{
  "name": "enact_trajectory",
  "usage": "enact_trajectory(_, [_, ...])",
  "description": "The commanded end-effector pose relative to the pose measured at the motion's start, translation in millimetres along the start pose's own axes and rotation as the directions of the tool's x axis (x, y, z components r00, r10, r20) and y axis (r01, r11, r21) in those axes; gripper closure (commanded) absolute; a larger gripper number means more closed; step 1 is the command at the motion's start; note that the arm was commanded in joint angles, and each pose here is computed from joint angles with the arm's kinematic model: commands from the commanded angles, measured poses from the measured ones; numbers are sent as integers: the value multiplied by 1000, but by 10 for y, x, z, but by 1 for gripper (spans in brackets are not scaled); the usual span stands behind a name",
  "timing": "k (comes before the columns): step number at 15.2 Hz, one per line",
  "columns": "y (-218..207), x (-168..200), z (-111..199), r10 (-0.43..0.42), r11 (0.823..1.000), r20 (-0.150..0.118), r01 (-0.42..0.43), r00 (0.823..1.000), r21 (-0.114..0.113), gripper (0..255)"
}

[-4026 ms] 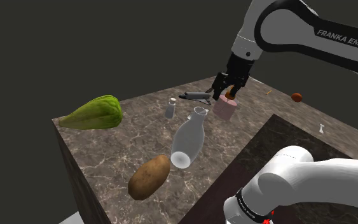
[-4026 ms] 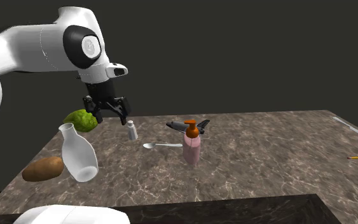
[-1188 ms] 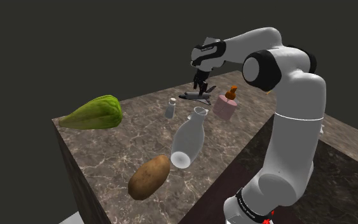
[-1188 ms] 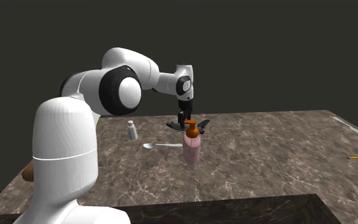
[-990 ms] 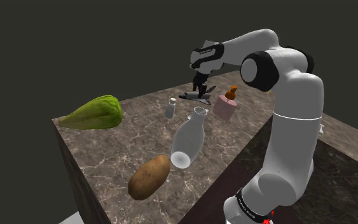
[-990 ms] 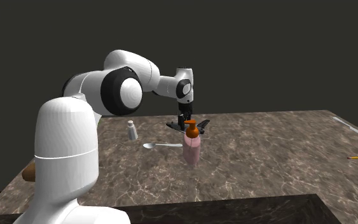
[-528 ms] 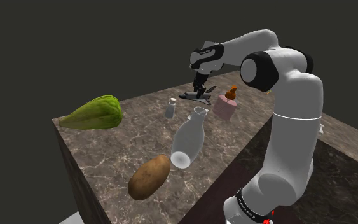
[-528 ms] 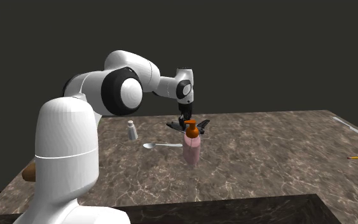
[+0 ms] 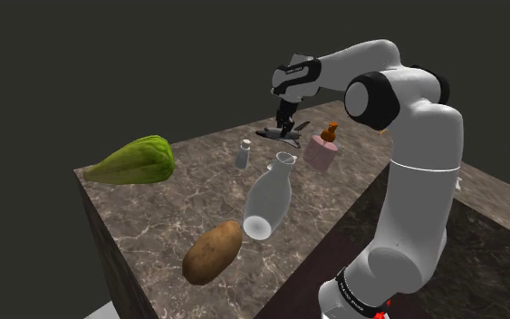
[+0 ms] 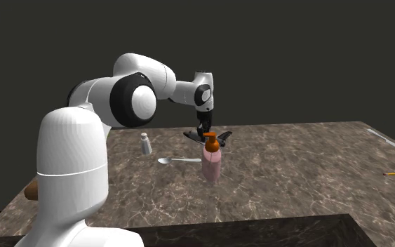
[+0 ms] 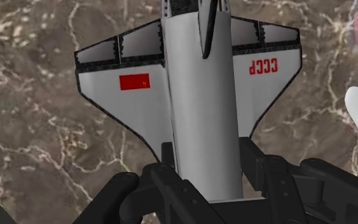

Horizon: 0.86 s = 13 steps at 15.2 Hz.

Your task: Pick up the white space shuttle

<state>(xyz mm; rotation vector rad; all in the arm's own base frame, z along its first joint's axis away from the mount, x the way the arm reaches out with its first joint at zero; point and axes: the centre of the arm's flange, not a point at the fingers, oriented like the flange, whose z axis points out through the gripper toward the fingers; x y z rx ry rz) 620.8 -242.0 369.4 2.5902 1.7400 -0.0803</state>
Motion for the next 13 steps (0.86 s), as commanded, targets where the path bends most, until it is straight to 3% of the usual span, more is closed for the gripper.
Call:
enact_trajectory(1, [0, -4, -111, 0, 1000, 0, 0, 1000, 0, 255])
enact_trajectory(13, [-7, -32, -646, 0, 1000, 0, 0, 1000, 0, 255])
